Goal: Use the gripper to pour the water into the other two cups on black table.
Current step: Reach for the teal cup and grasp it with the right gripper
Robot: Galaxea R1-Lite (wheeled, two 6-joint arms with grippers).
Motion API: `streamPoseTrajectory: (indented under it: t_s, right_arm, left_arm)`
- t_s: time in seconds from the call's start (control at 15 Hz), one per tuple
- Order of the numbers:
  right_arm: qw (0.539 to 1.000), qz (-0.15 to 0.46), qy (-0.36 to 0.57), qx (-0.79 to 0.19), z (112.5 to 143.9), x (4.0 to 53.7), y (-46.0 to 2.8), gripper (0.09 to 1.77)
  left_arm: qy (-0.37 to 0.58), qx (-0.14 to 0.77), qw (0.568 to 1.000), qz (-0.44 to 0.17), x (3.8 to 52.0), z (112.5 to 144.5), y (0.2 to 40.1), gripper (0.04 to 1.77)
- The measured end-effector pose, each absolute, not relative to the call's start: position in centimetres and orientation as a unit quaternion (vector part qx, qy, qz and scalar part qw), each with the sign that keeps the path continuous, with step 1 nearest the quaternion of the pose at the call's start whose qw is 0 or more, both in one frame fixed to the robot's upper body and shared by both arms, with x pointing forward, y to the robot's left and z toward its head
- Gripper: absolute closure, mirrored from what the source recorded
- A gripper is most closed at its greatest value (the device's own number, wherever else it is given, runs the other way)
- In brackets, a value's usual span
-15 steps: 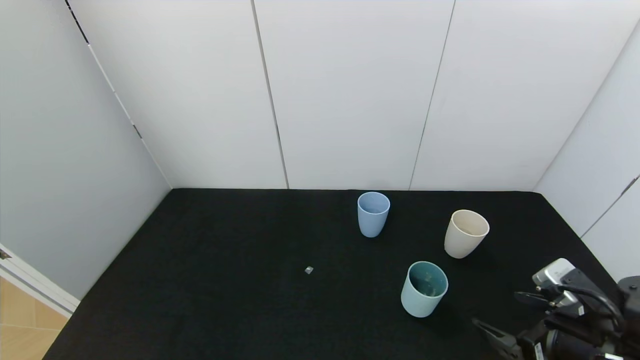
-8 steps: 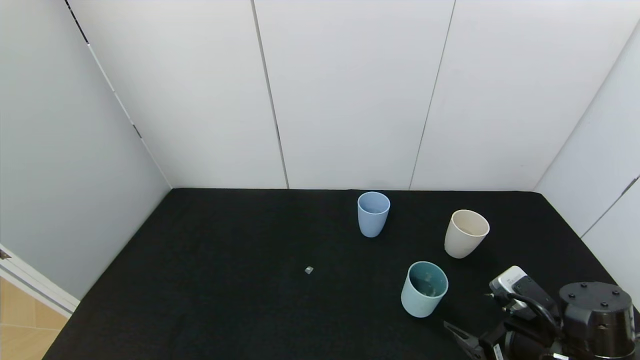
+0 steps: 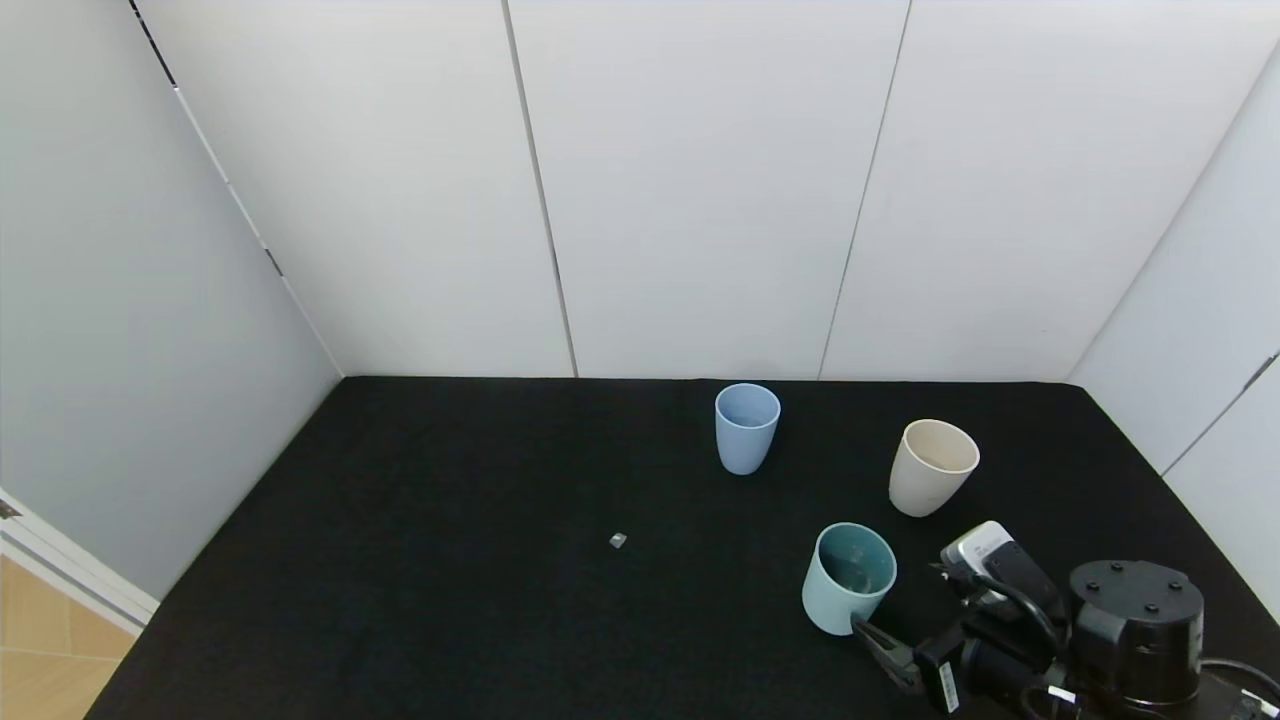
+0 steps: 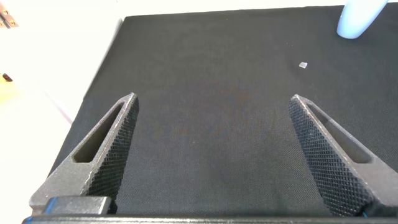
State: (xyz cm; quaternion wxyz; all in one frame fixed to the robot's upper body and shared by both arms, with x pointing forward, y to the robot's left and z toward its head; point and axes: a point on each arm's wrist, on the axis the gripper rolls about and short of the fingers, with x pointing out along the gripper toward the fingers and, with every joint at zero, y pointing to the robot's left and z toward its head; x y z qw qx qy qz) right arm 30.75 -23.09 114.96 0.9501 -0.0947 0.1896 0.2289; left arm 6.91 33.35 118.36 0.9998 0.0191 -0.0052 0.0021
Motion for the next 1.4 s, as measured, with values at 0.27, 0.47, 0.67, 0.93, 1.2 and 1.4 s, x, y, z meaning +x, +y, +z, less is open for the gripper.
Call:
streamPoseTrajectory:
  t_s: [0.27,0.47,0.67,0.93,1.2,1.4]
  right_arm:
    - [0.948,0.239,0.188,-0.095,113.9,31.5,-22.1,0.15]
    - [0.948,0.242,0.183,-0.093,113.5,32.3,-21.5,0.15]
    - [0.95,0.242,0.173,-0.091,113.4,33.2,-21.0,0.15]
    - [0.954,0.239,0.158,-0.087,113.6,34.3,-20.6,0.15]
    - [0.956,0.232,0.157,-0.086,113.5,34.7,-20.8,0.15]
    - [0.957,0.228,0.158,-0.085,113.4,34.8,-21.0,0.15]
  left_arm:
    - [-0.005,0.019,1.0,0.002,6.9,118.4,33.4,0.09]
    - [-0.005,0.019,1.0,0.002,6.9,118.4,33.4,0.09]
    - [-0.005,0.019,1.0,0.002,6.9,118.4,33.4,0.09]
    - [-0.005,0.019,1.0,0.002,6.9,118.4,33.4,0.09]
    - [-0.006,0.019,1.0,0.002,6.9,118.4,33.4,0.09]
    - [-0.005,0.019,1.0,0.002,6.9,118.4,33.4,0.09]
